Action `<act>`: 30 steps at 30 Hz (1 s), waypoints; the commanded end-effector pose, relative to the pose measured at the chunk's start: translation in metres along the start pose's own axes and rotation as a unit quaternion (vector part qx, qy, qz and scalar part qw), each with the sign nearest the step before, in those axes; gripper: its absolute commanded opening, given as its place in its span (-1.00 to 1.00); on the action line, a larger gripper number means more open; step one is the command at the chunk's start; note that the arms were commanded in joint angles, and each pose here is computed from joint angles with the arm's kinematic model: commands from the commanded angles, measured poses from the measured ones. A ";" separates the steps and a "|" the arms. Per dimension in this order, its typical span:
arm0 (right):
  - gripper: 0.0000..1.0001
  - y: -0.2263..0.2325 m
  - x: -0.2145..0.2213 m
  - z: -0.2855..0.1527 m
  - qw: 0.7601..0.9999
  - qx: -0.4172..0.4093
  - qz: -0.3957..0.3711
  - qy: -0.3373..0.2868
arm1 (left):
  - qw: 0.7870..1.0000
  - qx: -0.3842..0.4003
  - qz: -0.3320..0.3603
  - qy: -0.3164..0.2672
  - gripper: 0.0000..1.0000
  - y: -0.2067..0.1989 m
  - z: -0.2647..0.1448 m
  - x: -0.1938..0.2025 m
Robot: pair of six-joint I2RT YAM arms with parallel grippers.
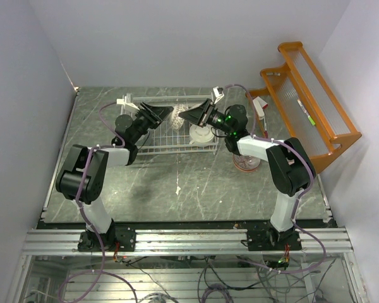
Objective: Unload the bowls from the dish rack
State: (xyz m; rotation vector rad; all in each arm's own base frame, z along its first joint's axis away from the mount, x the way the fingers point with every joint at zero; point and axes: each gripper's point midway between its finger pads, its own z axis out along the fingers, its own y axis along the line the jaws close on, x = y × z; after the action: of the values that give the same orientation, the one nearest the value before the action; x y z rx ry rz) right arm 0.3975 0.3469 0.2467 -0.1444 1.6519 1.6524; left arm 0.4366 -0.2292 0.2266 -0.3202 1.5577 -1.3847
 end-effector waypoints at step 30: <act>-0.68 0.033 -0.003 0.009 0.997 -0.071 -0.021 -0.001 | 0.990 0.120 0.008 -0.072 -0.85 -0.072 -0.010 -0.030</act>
State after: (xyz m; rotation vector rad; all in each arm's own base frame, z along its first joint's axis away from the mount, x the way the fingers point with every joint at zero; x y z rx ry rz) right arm 0.3918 0.3479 0.2610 -0.1367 1.5964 1.7119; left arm 0.4319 -0.2159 0.2443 -0.3854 1.4577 -1.3801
